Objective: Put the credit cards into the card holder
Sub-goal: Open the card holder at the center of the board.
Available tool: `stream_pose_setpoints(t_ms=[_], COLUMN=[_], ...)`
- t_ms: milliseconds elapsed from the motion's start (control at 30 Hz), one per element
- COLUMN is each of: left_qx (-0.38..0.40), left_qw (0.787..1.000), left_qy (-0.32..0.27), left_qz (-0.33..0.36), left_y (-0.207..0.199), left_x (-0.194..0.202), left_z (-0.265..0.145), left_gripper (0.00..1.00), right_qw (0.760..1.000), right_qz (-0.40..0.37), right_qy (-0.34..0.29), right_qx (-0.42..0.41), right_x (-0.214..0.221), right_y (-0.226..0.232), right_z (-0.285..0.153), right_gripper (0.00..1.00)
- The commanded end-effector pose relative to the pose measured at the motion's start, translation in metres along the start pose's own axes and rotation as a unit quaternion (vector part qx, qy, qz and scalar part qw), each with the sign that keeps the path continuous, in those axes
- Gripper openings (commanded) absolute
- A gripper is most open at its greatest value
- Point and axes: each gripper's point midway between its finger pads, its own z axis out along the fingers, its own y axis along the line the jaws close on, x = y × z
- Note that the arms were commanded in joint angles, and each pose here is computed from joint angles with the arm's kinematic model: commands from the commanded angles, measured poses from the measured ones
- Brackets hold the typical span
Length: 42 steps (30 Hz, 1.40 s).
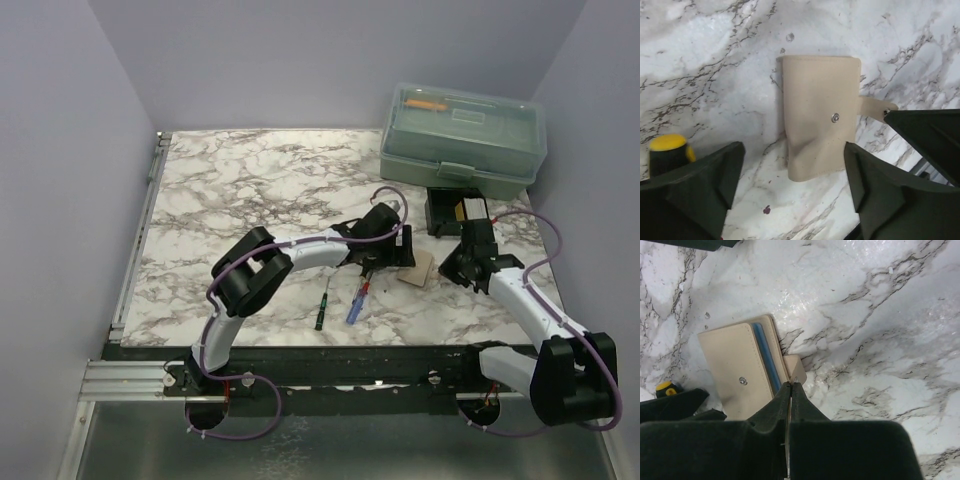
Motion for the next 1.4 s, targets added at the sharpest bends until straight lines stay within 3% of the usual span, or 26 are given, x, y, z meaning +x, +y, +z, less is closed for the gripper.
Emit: stream_pose_setpoints(t_ms=[0,233,533,800,1033,1200,1267,1367], left_qx=[-0.063,-0.137,-0.175,-0.239,-0.196,-0.09,-0.035,-0.006], left_qw=[0.991,0.968,0.959,0.942,0.957,0.985,0.991,0.992], left_qy=[-0.034,-0.04,-0.028,-0.049,-0.046,0.001,0.034,0.025], left_qz=[0.111,0.205,0.222,0.232,0.209,0.149,0.126,0.123], left_y=[-0.005,-0.008,0.001,0.027,0.007,-0.014,-0.028,-0.043], left_x=[-0.006,0.015,0.032,0.014,0.003,0.006,0.012,0.005], left_z=[-0.011,0.008,0.034,0.026,0.007,0.003,-0.002,-0.017], left_gripper=[0.95,0.99,0.99,0.79,0.49,0.39,0.4,0.58], right_qw=[1.0,1.0,0.999,0.996,0.994,0.992,0.992,0.996], right_qz=[0.002,0.009,0.028,0.062,0.074,0.084,0.085,0.062], right_qy=[-0.002,-0.006,-0.018,-0.042,-0.054,-0.046,-0.044,-0.049], right_qx=[-0.024,-0.017,0.008,0.043,0.056,0.077,0.08,0.036], right_x=[-0.002,-0.003,-0.004,-0.009,-0.011,-0.01,-0.01,-0.019], right_y=[0.004,0.001,-0.01,-0.025,-0.031,-0.039,-0.04,-0.023], right_z=[-0.006,-0.012,-0.015,-0.021,-0.023,-0.02,-0.022,-0.03], right_gripper=[0.0,0.0,0.0,0.0,0.0,0.0,0.0,0.0])
